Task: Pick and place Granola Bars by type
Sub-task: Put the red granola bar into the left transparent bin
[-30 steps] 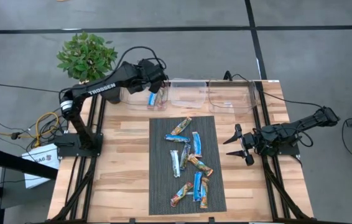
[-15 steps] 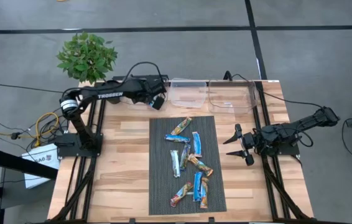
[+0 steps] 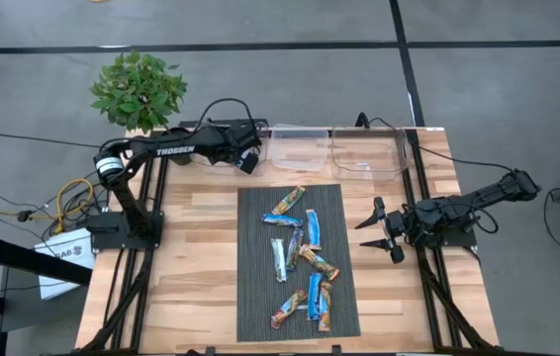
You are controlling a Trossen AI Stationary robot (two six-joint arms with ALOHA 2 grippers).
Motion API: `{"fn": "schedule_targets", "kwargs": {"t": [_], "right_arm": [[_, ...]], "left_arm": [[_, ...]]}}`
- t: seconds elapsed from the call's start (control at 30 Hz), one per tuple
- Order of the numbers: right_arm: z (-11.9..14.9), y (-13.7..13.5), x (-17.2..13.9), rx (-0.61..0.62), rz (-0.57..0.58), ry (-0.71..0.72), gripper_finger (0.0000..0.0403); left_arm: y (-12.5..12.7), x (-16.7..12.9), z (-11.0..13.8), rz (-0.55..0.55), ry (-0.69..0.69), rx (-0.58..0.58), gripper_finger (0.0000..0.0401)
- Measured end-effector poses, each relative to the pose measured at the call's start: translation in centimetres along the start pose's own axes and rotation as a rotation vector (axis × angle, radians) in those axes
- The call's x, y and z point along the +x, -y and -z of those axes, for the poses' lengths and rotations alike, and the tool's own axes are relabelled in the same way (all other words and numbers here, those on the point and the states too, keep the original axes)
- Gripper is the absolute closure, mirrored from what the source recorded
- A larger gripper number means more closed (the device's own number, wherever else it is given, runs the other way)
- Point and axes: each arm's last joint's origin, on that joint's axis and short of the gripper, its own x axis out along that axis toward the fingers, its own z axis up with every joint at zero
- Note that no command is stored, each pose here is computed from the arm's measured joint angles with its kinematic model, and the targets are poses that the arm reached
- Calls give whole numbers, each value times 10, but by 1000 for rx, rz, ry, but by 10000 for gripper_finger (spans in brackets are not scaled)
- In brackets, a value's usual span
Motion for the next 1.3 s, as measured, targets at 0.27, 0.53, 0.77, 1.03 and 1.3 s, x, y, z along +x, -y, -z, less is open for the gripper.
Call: {"fn": "schedule_targets", "kwargs": {"t": [0.27,0.53,0.77,1.03,1.3], "right_arm": [[0,0,0,0,0,0,182],[0,0,0,0,0,0,182],[0,0,0,0,0,0,182],[0,0,0,0,0,0,182],[0,0,0,0,0,0,182]], "left_arm": [[-5,3,-2,-5,-6,-16,369],[-6,4,-3,30,-31,-29,320],[-6,4,-3,30,-32,-29,280],[-6,4,-3,29,-31,-30,273],[0,2,-7,70,20,-42,273]]}}
